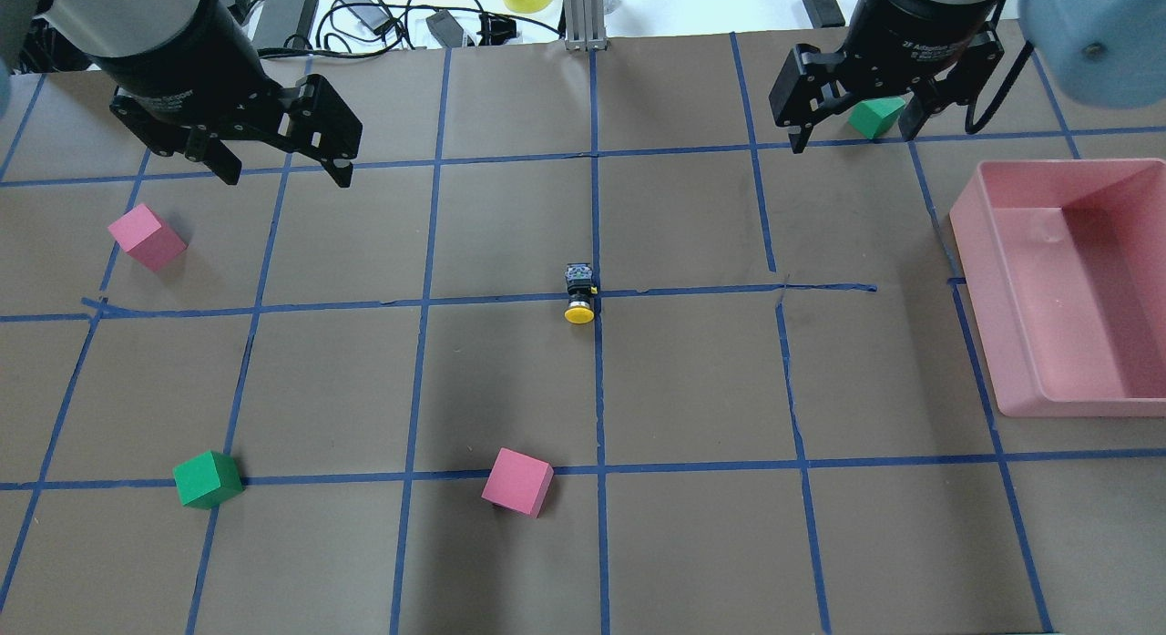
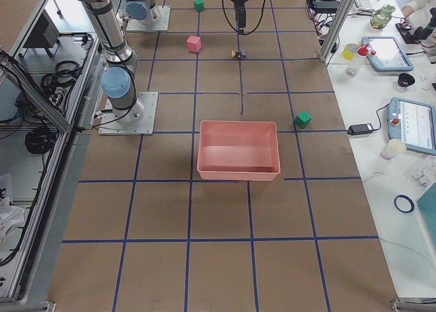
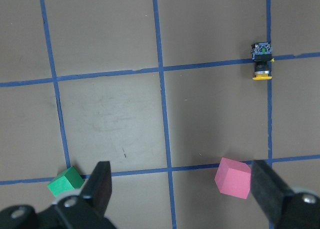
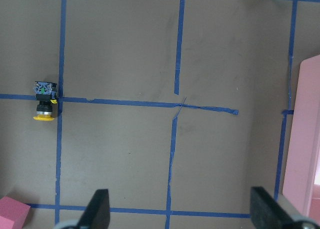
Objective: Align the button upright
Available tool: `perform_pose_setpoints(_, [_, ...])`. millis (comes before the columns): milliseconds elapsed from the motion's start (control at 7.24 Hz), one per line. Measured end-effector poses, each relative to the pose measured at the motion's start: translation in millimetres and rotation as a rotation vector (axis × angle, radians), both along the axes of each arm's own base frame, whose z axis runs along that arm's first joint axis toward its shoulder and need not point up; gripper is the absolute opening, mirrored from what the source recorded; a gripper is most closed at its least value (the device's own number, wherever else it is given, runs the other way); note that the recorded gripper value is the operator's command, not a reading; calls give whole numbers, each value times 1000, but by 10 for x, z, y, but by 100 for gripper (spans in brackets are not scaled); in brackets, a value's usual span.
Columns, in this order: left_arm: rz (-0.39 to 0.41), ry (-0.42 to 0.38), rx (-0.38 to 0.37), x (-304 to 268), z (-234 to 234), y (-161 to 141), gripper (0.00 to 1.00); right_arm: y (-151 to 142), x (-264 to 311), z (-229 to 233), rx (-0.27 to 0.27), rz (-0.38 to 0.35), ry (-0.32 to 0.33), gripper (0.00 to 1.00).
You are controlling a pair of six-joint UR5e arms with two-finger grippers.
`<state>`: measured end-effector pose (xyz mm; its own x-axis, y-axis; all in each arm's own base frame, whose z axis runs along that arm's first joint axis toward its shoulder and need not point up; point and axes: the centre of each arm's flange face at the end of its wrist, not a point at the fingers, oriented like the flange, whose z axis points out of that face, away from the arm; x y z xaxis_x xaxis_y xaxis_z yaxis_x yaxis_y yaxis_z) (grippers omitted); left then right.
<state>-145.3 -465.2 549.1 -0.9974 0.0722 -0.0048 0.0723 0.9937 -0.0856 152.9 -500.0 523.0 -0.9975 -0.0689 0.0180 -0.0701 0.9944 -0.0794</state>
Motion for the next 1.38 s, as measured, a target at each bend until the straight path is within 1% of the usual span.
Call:
perform_pose_setpoints(276, [1, -1, -2, 6, 7, 3, 100, -7, 20, -15, 4, 1, -20, 100])
perform_pose_setpoints(828, [3, 4, -1, 12, -18, -34, 100, -25, 1, -31, 6, -1, -9, 100])
perform_pose_setpoints(1381, [3, -3, 2, 17, -33, -46, 100, -42, 26, -22, -9, 1, -26, 100])
